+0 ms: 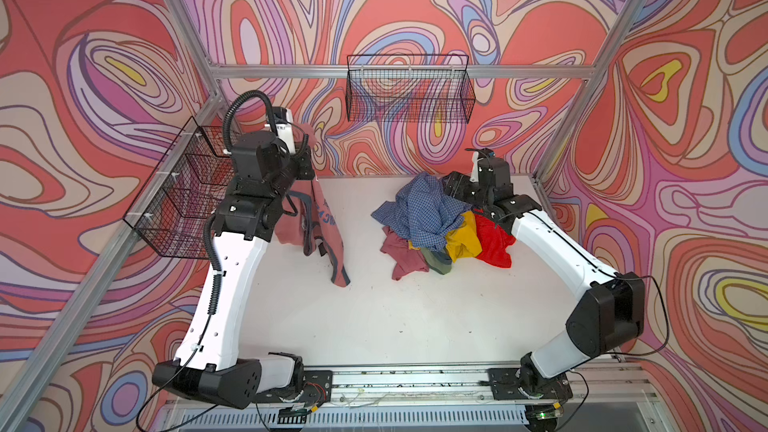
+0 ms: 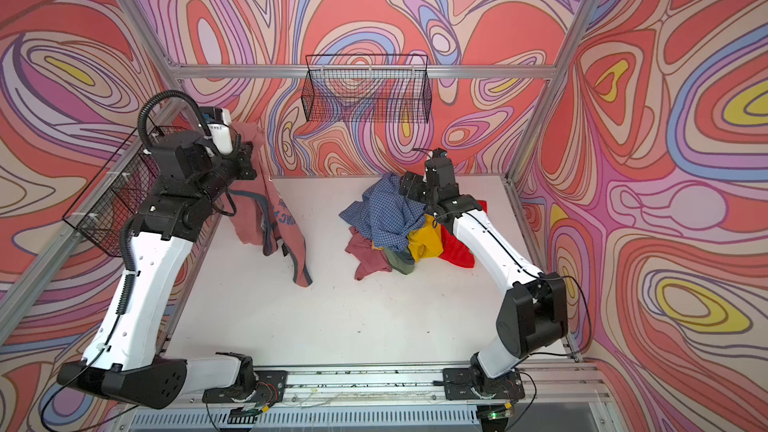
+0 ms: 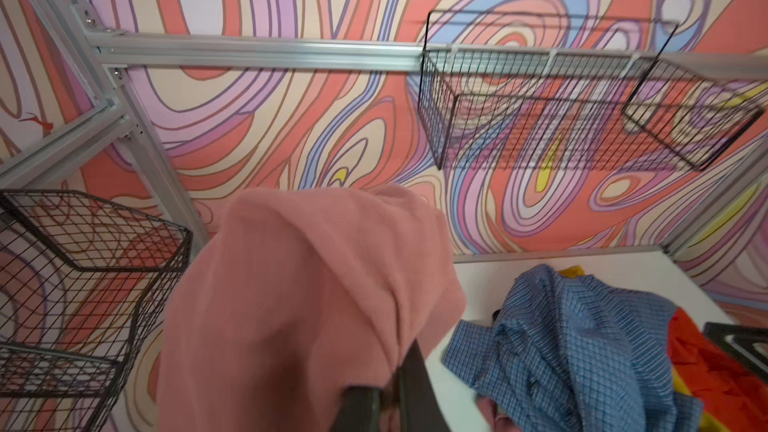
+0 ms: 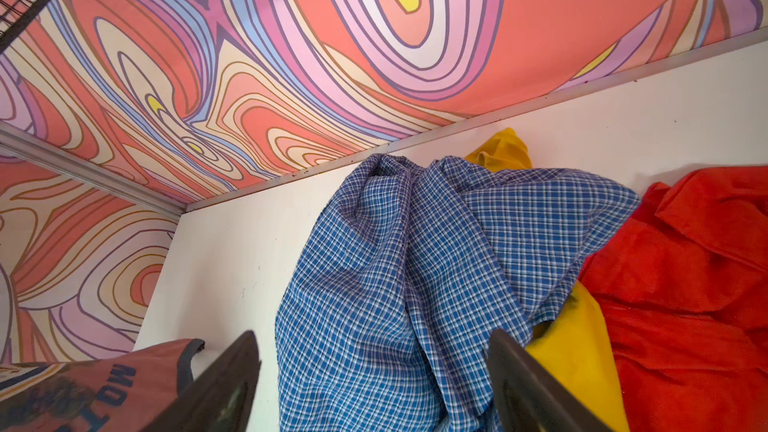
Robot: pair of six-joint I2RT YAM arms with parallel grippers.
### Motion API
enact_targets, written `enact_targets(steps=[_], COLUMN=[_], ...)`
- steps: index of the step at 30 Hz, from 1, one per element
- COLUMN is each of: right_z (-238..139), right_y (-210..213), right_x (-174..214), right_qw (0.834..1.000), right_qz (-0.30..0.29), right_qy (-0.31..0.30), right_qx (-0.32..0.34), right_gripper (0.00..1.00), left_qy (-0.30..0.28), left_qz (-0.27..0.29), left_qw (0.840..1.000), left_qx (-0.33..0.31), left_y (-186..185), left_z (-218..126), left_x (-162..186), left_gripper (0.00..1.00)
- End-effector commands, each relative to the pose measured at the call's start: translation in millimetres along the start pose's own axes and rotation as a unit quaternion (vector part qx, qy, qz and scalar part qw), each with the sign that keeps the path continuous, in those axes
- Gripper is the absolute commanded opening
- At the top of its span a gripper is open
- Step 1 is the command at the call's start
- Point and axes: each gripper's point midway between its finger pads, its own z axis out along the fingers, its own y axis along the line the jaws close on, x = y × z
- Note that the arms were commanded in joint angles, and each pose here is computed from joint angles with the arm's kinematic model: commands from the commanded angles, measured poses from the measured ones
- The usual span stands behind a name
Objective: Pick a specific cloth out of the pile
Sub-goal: 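Lower the pink T-shirt onto the clear table with the left gripper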
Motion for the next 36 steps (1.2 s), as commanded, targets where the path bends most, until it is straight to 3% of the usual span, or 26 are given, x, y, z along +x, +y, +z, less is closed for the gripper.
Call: enact_targets(steps=[1,7,16,24,29,33,36], right_z=[5.8,6.6,7.8,10.3,14.1,14.8,13.8], right_y=[4.4,5.4,6.2,7.8,10.3,10.8,10.0], right_x=[-3.6,-1.4,1.0,5.9,8.8,11.3,12.6], right_qw=[1.0,1.0,1.0,0.999,0.999,0.999,0.999], right_qz=[0.002,0.007,0.015,0.023,0.028,0.029,0.03], right_qy=[-0.001,0.002,0.006,0.016,0.024,0.029,0.031], right_qx=[-0.008,-0.011,-0.016,-0.023,-0.03,-0.033,-0.032], right_gripper=[0.87,0.86,0.85,0.84,0.83,0.83,0.83], left_qy=[-0.02,-0.022,0.093,0.14,0.148,0.167,0.214], left_qz=[0.066,0.077,-0.025,-0.196,-0.295,-0.337,-0.35], left_qw=[0.997,0.996,0.99,0.969,0.944,0.926,0.912], left_qx=[-0.029,0.029,0.1,0.059,0.018,-0.017,-0.027], left_y=[11.4,-8.7,-47.0,-36.0,-12.3,17.0,26.8], left_z=[-7.9,2.3,19.2,5.8,1.5,3.2,11.1], left_x=[-7.8,9.5,90.7,152.9,190.8,216.5,244.2], left_gripper=[0.0,0.0,0.0,0.0,0.0,0.0,0.0])
